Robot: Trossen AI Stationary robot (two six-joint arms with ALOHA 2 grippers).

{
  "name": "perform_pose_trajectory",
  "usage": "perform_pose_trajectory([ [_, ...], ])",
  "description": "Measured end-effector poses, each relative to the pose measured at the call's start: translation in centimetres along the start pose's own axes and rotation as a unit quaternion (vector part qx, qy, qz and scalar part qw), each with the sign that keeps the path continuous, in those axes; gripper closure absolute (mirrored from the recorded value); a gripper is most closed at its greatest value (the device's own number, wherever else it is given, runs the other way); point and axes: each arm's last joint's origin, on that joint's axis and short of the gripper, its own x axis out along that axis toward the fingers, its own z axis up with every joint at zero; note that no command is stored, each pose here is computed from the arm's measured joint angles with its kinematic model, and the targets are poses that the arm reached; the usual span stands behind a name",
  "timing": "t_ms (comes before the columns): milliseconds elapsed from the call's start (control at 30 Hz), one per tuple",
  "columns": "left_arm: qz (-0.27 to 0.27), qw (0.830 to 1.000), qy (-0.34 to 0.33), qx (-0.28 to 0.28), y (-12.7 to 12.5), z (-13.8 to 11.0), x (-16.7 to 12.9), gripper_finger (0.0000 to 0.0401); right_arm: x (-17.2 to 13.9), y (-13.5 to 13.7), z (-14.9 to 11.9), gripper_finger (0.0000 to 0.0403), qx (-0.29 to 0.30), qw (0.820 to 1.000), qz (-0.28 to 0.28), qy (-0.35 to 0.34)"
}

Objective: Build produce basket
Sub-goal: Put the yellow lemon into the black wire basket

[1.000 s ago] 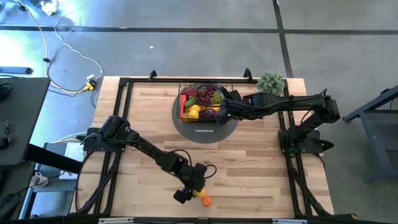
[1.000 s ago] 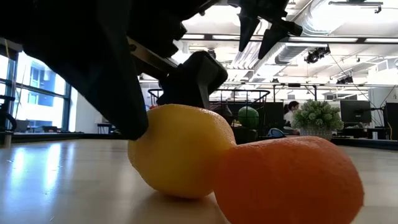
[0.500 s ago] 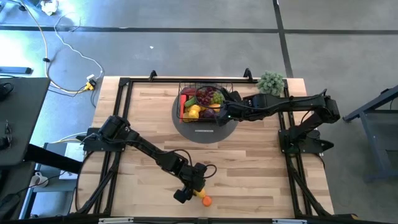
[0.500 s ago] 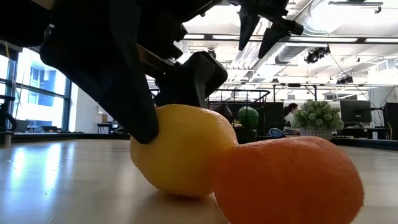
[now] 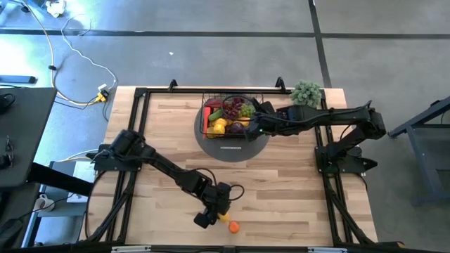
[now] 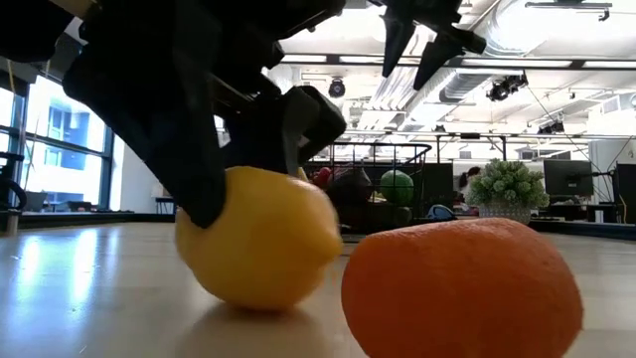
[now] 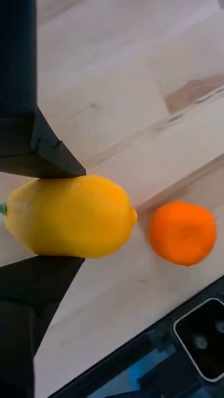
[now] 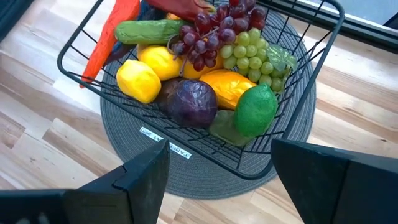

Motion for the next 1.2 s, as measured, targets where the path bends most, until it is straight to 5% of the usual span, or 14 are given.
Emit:
perform_pose_trajectory([
  [333,0.036,0.999,-0.008,-0.029,2.8,0.5,-3.7,0.0242,-0.5,-0.3,0.1,0.0142,0.002,1.000,-0.003,-0.011],
  [767,0.123,0.988,-0.070,-0.056,9.6,0.6,-10.6,0.0242,-3.2,-2.2,0.9,0.0142,0.021,0.998,-0.002,-0.065],
  [1200,0.236,0.948,-0.178,-0.118,17.1,-0.7,-17.4,0.0241,-4.8,-3.3,1.3,0.0142,0.036,0.995,0.010,-0.087],
])
